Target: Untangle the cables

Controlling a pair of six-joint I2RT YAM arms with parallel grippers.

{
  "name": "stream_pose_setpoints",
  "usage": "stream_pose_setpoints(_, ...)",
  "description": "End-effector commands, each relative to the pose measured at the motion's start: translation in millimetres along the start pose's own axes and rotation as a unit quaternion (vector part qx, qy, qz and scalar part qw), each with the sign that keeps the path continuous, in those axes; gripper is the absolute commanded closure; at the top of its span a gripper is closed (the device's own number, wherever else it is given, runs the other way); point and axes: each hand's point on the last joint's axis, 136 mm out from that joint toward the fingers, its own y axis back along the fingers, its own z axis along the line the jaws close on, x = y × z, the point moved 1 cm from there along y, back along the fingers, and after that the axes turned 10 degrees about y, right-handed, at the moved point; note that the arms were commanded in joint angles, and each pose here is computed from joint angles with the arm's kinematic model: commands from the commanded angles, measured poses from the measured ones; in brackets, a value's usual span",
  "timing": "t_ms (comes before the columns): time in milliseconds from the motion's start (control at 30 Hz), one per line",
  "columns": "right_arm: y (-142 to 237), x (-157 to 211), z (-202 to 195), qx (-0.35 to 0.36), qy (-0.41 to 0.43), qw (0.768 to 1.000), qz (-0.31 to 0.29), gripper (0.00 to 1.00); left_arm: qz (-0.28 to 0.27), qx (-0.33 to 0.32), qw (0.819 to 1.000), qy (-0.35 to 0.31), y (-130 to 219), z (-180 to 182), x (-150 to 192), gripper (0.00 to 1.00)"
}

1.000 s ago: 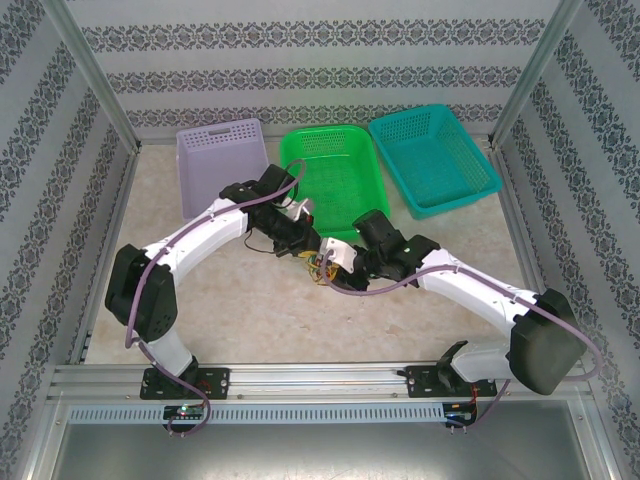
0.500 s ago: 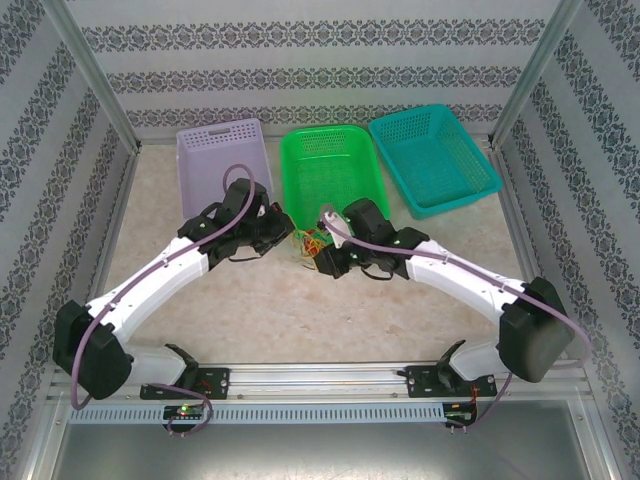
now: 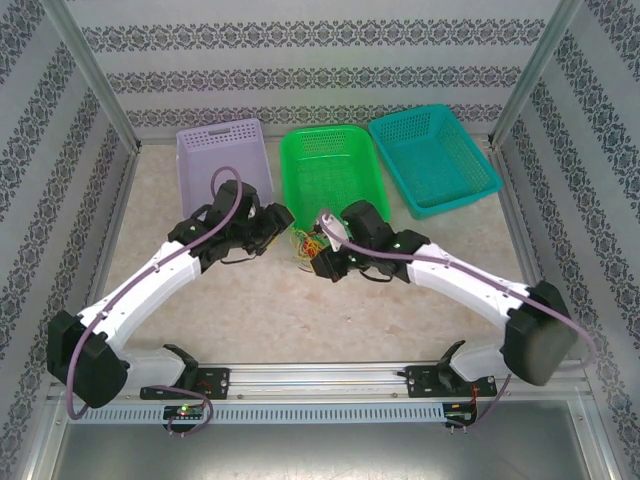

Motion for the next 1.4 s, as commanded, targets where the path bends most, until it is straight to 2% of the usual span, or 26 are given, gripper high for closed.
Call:
stream_pose_setpoints(0, 12, 3, -5, 0.009, 0.180, 0.984, -0.006, 1.00, 0.122, -0.012, 0.991, -0.058, -2, -3, 20, 0.33)
stream_pose_setpoints(167, 19, 2, -17, 0.008, 0.298, 0.954, -0.003, 1.00, 0.236, -0.010, 0.965, -0.115, 0, -16, 43, 0.30)
stream_pose_setpoints(333, 14, -4, -33, 0.009, 0.351, 0.936, 0.007, 1.00, 0.282, -0.013, 0.951, -0.127, -2, -19, 56, 0.27)
stream_pose_setpoints(467, 5, -6, -30, -0.008, 0.385, 0.923, 0.016, 1.00, 0.276, -0.009, 0.953, -0.121, -10, -18, 57, 0.26)
stream_pose_setpoints(767, -5, -15, -29, 0.001, 0.399, 0.917, 0.016, 1.00, 0.273, -0.034, 0.955, -0.113, -35, -6, 54, 0.31)
stream_pose_setpoints(933, -4, -21, -28, 0.008, 0.386, 0.923, 0.001, 1.00, 0.271, -0.017, 0.956, -0.110, -50, -14, 54, 0.36)
stream_pose_setpoints(1100, 3, -22, -30, 0.007, 0.352, 0.936, -0.015, 1.00, 0.236, -0.025, 0.966, -0.106, -40, -19, 40, 0.30)
stream_pose_setpoints(1167, 7, -17, -32, 0.002, 0.342, 0.939, -0.022, 1.00, 0.226, -0.016, 0.972, -0.066, -32, -20, 29, 0.30)
stream_pose_setpoints(1267, 12, -13, -31, -0.015, 0.326, 0.944, -0.037, 1.00, 0.247, 0.016, 0.969, -0.015, -25, -30, 25, 0.29)
stream_pose_setpoints(1367, 14, -13, -29, -0.035, 0.325, 0.944, -0.045, 1.00, 0.289, 0.024, 0.957, -0.006, -21, -38, 35, 0.28)
